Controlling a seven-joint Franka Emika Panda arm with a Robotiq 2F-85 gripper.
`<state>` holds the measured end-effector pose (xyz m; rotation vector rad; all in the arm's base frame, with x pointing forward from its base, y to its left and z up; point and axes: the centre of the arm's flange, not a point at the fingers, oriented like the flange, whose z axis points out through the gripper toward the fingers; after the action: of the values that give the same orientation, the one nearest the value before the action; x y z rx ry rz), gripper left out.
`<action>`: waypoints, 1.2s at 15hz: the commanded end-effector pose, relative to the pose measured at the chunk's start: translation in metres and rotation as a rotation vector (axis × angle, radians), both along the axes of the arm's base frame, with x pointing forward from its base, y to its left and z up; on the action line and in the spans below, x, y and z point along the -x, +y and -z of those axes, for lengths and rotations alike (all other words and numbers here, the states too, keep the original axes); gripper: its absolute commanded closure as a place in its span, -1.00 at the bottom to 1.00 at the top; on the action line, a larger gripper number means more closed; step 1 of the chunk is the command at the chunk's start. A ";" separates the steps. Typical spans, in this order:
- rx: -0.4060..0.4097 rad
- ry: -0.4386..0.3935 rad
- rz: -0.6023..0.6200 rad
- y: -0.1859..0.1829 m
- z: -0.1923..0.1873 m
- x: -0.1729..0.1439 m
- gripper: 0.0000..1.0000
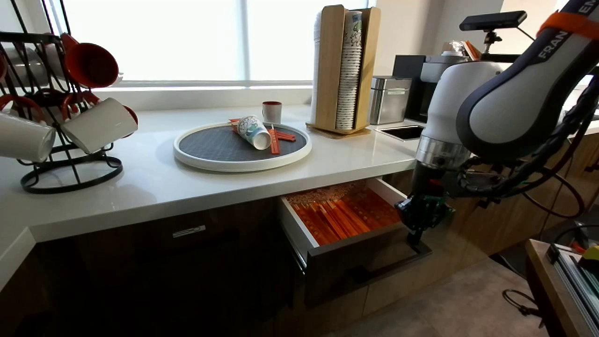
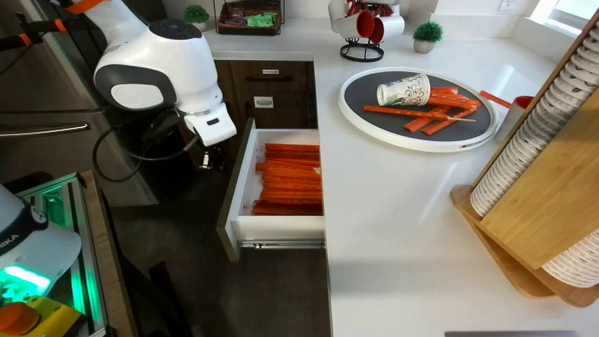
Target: Close the open drawer.
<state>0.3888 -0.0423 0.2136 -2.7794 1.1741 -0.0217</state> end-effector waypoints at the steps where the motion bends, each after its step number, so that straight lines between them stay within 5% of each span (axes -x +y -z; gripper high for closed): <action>1: 0.001 -0.044 0.014 0.001 0.021 0.002 1.00; 12: -0.014 -0.182 0.035 -0.020 0.042 -0.011 1.00; 16: 0.048 -0.276 0.017 -0.042 0.039 -0.035 1.00; 17: 0.011 -0.203 0.011 -0.023 0.015 -0.019 0.98; 18: 0.024 -0.219 0.006 -0.028 0.015 -0.025 0.98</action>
<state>0.4143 -0.0704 0.1990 -2.7092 1.1337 -0.3346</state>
